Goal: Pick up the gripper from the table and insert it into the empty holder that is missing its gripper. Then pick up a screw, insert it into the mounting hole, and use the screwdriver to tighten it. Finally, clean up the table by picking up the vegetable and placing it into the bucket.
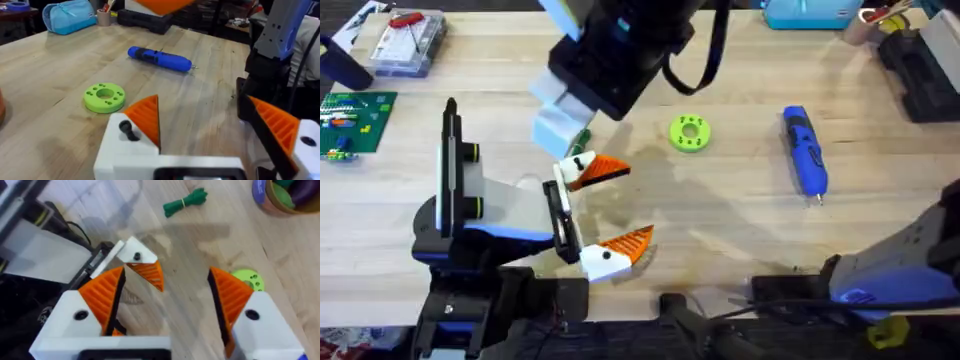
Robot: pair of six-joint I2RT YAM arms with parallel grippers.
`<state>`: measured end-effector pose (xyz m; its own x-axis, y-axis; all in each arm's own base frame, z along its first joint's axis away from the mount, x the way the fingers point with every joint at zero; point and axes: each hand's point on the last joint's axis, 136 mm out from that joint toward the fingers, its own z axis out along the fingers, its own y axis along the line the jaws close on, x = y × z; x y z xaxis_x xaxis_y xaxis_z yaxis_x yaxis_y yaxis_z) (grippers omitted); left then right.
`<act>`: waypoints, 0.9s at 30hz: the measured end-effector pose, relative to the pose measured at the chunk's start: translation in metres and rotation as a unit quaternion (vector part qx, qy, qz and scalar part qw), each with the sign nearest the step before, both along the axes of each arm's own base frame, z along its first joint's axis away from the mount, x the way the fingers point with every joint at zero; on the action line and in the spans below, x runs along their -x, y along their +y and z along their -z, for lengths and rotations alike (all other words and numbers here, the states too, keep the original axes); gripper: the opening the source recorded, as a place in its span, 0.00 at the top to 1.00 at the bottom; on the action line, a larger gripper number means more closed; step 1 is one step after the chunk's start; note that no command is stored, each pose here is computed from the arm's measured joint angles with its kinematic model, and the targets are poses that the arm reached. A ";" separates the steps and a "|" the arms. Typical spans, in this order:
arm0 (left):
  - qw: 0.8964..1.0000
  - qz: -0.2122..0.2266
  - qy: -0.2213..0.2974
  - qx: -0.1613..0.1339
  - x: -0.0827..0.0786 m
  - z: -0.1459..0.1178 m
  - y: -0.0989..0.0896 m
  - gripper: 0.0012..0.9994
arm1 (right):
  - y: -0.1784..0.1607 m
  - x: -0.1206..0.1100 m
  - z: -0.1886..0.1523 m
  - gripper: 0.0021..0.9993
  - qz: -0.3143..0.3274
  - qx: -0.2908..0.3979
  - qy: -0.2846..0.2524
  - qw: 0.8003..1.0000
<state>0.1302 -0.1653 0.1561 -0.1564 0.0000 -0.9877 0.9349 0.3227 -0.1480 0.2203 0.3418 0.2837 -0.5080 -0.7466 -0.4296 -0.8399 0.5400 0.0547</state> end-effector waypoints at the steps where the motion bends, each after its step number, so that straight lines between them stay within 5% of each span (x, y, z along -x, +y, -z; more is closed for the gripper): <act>1: 1.000 0.000 0.000 0.000 0.000 0.000 0.000 0.01 | 0.001 0.002 0.000 0.03 -0.002 0.000 0.000 1.000; 9: 1.000 0.000 0.000 0.000 0.000 0.000 0.000 0.01 | -0.013 0.024 0.024 0.03 -0.026 0.061 0.043 0.997; 27: 1.000 0.000 0.000 0.000 0.000 0.000 0.000 0.01 | 0.024 0.009 0.047 0.03 -0.036 0.037 0.046 0.998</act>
